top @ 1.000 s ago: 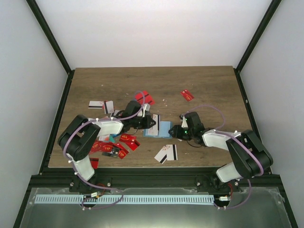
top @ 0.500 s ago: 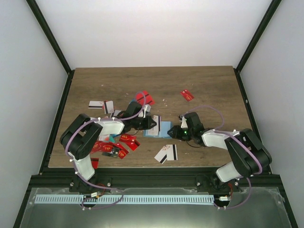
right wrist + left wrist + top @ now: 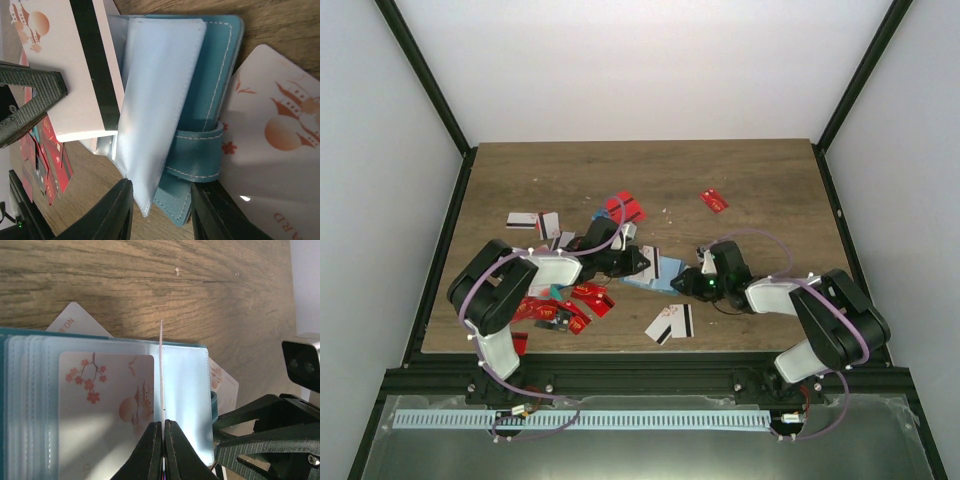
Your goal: Put the credit cards into the card holder
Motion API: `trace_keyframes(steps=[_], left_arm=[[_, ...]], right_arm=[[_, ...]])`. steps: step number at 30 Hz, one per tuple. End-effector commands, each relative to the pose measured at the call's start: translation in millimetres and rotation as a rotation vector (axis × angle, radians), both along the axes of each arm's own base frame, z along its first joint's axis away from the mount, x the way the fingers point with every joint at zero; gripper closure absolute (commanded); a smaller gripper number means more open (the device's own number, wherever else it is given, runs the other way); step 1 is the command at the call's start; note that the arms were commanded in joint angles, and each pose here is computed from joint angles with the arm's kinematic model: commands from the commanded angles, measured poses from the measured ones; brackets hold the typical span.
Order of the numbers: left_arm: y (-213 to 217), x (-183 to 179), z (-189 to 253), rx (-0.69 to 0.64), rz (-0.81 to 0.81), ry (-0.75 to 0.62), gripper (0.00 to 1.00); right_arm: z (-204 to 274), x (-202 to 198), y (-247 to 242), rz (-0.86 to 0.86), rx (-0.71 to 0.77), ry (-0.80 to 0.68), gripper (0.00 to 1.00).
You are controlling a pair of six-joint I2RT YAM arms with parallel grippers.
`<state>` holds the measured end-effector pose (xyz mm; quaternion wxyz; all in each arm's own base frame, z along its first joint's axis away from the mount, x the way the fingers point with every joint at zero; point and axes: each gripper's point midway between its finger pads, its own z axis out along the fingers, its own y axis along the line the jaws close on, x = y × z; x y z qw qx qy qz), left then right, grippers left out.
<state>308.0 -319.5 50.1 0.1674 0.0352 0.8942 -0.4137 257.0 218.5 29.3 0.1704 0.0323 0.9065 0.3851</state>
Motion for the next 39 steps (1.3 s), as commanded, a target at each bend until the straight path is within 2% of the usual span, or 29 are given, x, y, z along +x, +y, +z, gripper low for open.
trace_keyframes(steps=[1, 11, 31, 36, 39], left_arm=[[-3.3, -10.5, -0.7, -0.022, -0.024, 0.023, 0.96], [-6.0, -16.1, -1.7, -0.007, -0.091, 0.021, 0.96], [-11.1, -32.0, -26.6, 0.026, -0.176, 0.199, 0.96], [-7.5, -26.0, -29.2, 0.046, -0.152, 0.214, 0.96], [2.4, -19.9, -29.3, 0.084, -0.084, 0.22, 0.96]], right_arm=[[-8.1, -9.8, -2.1, -0.009, 0.021, 0.051, 0.66], [-14.3, -10.8, -4.9, -0.02, 0.005, 0.063, 0.66], [-11.6, -8.5, -5.1, -0.041, 0.01, 0.075, 0.67], [-12.0, -7.8, -5.4, -0.046, 0.007, 0.077, 0.67], [-12.5, -7.4, -5.7, -0.055, 0.007, 0.086, 0.67]])
